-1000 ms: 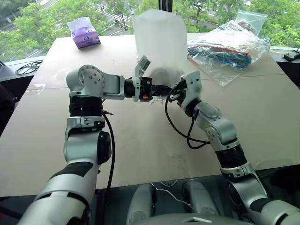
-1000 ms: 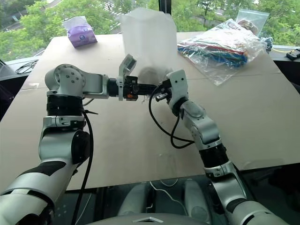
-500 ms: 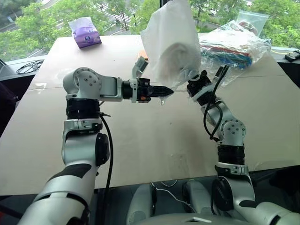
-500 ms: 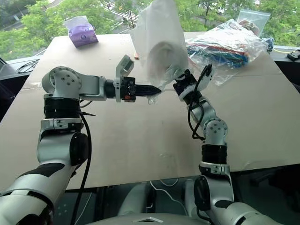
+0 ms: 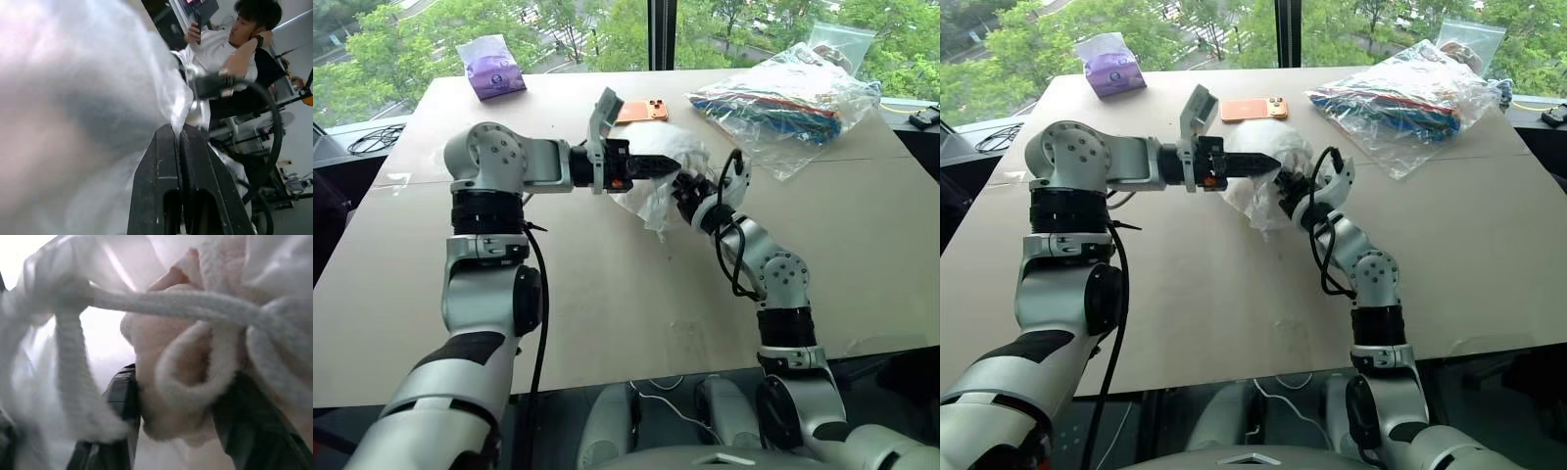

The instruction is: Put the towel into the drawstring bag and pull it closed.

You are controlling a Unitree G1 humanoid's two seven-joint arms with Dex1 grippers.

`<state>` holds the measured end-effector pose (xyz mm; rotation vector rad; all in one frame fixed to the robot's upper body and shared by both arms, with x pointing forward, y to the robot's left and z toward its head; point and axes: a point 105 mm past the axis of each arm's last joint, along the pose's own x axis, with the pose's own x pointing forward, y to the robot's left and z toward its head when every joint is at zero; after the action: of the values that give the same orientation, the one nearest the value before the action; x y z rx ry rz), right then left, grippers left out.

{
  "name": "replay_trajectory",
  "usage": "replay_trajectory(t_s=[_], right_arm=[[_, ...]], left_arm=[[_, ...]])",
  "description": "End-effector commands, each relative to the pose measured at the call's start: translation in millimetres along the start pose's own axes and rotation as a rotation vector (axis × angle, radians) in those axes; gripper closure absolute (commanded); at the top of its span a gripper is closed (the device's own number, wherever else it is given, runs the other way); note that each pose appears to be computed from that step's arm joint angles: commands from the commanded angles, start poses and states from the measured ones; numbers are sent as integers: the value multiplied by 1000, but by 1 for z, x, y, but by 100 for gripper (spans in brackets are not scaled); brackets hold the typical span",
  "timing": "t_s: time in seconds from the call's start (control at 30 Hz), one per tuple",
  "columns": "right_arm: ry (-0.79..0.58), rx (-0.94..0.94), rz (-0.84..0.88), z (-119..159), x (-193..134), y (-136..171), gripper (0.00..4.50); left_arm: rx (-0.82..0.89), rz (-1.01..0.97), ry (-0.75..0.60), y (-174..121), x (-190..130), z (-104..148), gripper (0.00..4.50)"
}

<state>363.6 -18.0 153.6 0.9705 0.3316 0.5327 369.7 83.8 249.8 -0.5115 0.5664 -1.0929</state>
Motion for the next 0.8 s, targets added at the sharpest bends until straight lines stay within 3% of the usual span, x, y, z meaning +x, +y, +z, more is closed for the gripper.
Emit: replay_trajectory(t_s=[0.03,0.27,0.4,0.5,0.63,0.8], right_arm=[[10,-283,44,4,-16,11,75],[163,-761,279,-7,-71,28,75],[151,-933,324,7,-99,27,75],[25,-1082,135,47,-99,7,75],[40,-1233,-137,71,-103,-46,75],[7,-1222,-160,72,-89,-60,75]], left_arm=[[62,22,-4,6,3,3,450],[132,63,45,20,8,-7,450],[144,56,52,19,8,-8,450],[152,45,59,17,10,-8,450],[163,35,68,15,13,-8,450],[167,30,73,15,16,-8,450]])
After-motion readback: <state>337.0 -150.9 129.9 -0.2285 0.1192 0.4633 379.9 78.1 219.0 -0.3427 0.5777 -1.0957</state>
